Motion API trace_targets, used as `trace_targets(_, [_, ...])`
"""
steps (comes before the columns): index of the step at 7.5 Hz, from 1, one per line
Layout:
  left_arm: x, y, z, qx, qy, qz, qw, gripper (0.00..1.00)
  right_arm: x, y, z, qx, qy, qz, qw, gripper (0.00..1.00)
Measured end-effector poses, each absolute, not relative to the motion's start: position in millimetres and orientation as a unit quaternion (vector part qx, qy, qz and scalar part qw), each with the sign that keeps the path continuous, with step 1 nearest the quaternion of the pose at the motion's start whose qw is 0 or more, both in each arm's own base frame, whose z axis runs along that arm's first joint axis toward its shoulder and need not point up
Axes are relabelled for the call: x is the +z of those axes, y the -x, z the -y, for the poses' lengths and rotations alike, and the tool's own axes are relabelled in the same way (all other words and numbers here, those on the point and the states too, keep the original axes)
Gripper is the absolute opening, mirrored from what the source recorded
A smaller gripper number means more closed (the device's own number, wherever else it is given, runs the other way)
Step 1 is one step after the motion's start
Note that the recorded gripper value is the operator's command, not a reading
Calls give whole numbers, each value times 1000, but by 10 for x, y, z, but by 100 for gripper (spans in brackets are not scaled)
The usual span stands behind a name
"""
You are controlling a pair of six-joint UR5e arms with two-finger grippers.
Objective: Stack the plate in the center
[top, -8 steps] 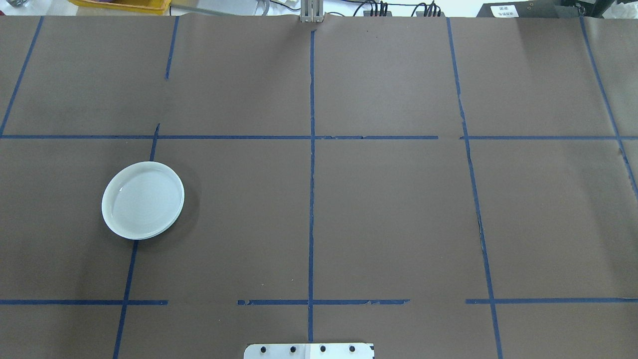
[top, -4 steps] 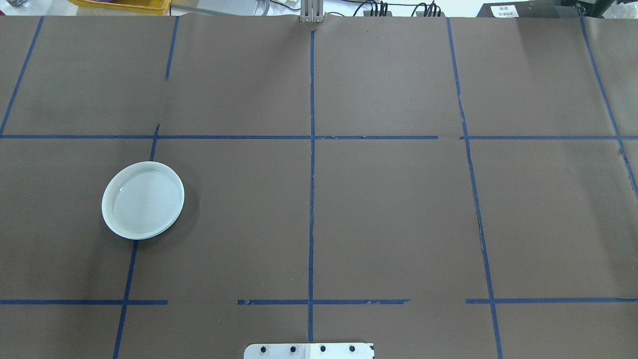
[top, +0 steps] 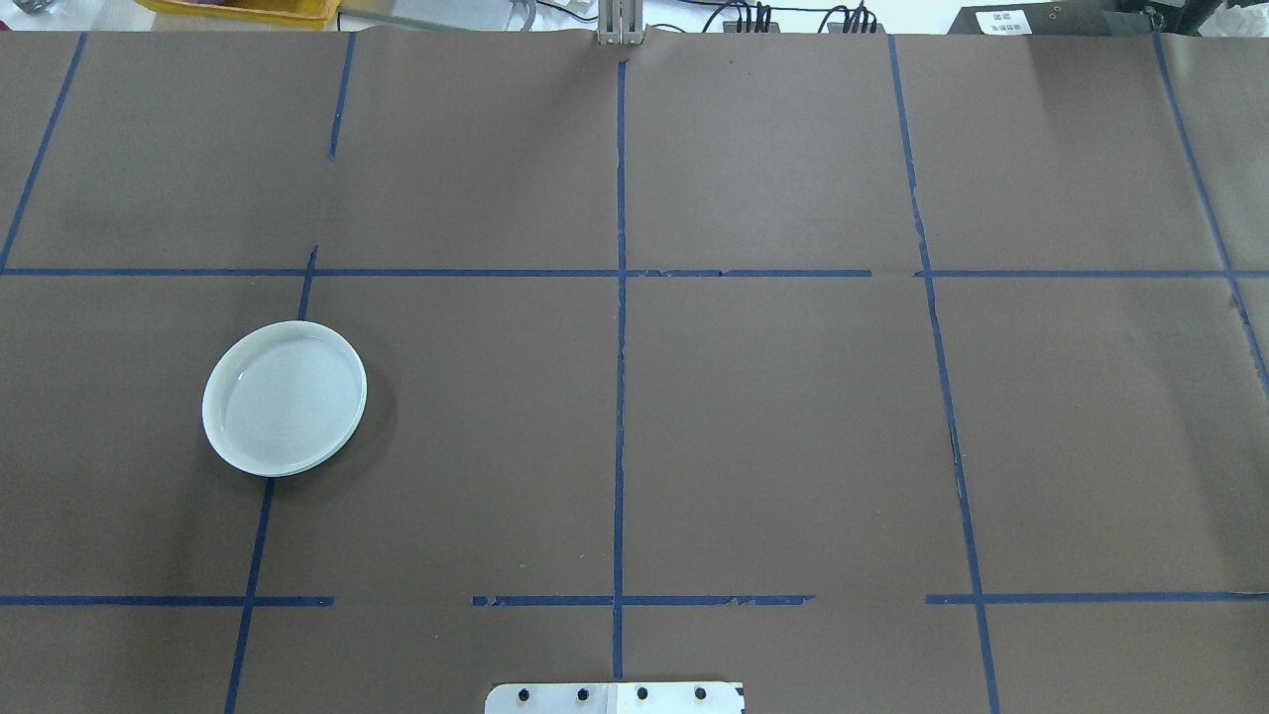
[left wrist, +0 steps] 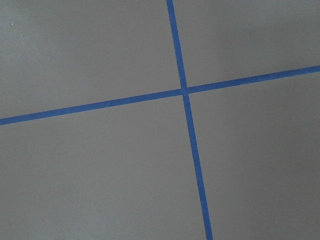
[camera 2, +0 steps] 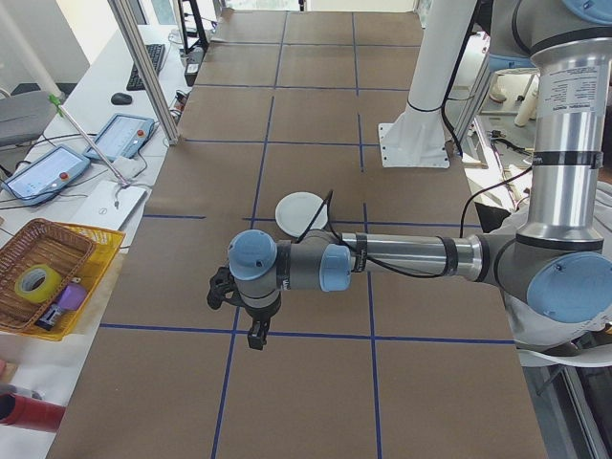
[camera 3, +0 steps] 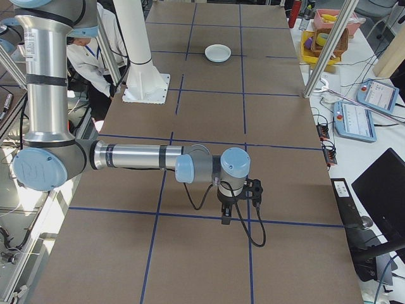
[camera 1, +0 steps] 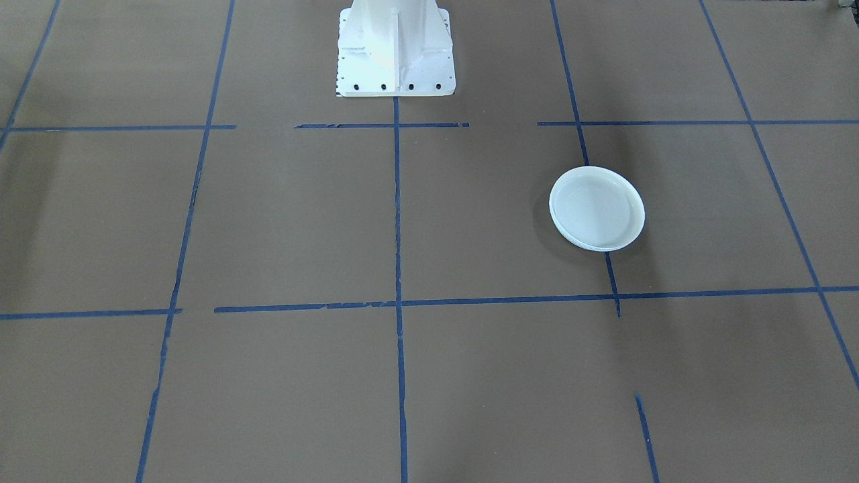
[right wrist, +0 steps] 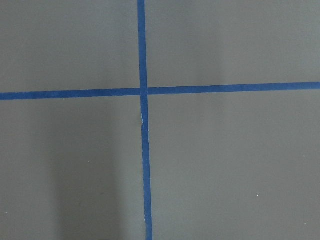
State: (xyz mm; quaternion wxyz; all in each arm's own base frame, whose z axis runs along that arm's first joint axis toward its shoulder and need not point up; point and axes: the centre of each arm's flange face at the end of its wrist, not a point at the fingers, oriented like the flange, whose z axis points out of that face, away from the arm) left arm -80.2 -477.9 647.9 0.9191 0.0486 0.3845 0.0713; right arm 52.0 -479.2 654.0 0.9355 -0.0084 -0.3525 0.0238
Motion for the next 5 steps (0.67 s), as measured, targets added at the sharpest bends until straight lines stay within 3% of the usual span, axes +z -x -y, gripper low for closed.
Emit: trace_targets(5, [6589,793,4714,68,-38,-384,920,100,6541,-521,4792,24,9,352,936,100])
